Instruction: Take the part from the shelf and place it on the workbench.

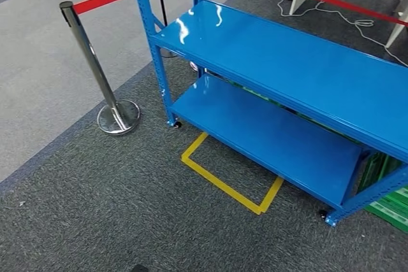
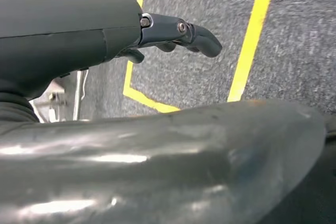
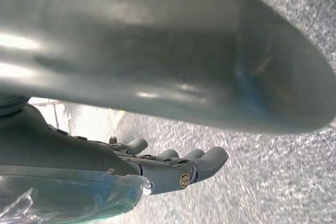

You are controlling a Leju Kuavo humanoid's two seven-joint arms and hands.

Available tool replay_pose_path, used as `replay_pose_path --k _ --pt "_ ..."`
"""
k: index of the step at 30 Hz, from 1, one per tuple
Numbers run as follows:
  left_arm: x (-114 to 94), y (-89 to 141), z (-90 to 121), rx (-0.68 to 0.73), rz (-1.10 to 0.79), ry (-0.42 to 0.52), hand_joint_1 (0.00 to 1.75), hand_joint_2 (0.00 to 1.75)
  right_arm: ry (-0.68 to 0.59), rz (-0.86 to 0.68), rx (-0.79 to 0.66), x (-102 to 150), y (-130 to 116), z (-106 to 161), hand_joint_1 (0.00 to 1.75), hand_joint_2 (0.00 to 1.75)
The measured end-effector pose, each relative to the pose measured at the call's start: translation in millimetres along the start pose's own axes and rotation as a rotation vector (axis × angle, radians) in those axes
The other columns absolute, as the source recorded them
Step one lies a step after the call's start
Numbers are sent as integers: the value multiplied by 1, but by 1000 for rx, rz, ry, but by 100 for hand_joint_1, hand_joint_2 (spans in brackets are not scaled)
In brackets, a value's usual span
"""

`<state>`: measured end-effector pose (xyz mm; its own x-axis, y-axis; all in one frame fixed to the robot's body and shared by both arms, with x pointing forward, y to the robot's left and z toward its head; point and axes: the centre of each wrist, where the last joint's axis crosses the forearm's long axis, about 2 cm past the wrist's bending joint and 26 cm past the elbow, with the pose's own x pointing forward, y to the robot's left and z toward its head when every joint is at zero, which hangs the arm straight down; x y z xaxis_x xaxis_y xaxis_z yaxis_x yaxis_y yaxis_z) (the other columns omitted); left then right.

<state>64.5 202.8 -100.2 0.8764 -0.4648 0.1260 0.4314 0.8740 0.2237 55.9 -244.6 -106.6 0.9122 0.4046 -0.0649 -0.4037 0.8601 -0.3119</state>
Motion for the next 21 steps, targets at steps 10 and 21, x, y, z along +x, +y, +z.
replay_pose_path --k 10,21 --pt "0 0 0 0 0 -1 0 0 3 0 0 -1 0 0 0 0" --pt "-2 0 0 0 -3 3 0 0 5 -3 1 -2 1 0 0 0"
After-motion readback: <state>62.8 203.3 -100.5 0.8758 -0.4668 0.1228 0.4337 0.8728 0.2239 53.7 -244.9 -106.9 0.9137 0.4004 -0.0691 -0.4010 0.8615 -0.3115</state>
